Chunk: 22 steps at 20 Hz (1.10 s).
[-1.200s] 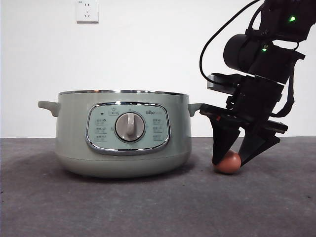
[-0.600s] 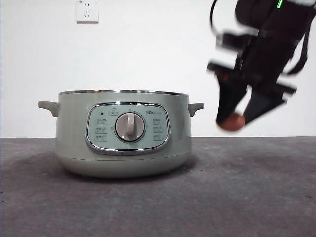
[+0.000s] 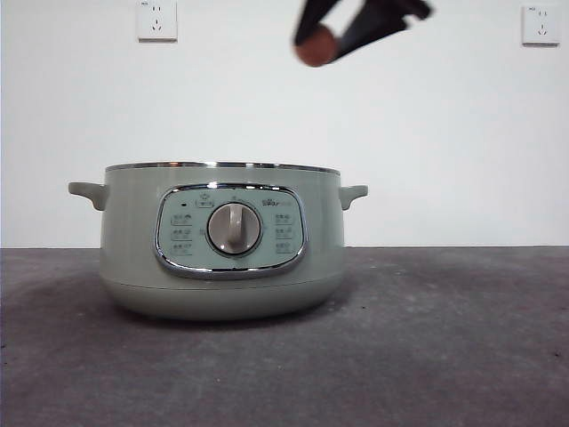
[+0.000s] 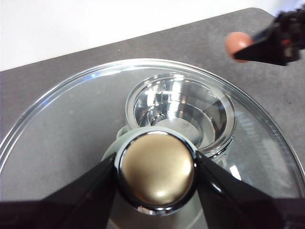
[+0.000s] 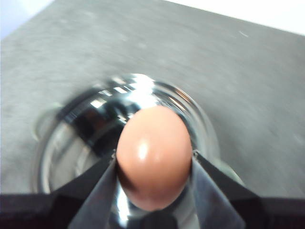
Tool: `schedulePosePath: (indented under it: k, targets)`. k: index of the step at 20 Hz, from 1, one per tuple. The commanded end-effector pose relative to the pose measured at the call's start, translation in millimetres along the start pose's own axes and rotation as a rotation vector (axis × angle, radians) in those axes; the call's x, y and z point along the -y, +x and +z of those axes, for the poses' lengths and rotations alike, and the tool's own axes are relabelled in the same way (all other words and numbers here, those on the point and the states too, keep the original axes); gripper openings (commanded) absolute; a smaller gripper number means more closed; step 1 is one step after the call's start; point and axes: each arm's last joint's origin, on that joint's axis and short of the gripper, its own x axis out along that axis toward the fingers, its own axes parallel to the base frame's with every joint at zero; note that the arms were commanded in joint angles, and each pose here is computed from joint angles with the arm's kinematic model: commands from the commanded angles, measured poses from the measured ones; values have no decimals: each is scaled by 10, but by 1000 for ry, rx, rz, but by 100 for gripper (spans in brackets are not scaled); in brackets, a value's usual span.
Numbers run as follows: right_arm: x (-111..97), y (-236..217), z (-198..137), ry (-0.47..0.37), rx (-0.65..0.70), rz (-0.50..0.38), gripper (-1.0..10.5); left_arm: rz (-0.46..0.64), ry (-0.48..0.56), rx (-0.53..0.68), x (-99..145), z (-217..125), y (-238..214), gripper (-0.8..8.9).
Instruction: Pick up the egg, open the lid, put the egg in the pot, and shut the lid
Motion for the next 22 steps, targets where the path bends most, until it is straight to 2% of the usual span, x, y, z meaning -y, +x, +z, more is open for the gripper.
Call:
schedulePosePath:
  k: [1, 6, 11, 22]
  targets:
    - [-116, 338, 102, -49, -54, 33, -11, -7, 21, 57, 12, 35, -55, -8]
    - [-263, 1032, 130, -98, -201, 70, -11, -8, 20, 53, 12, 32, -55, -8]
    - [-263, 1575, -162, -116, -361, 73, -11, -9, 19, 49, 13, 28, -54, -8]
    - [-270, 1912, -583, -186, -578, 64, -11, -9, 20, 49, 13, 28, -54, -8]
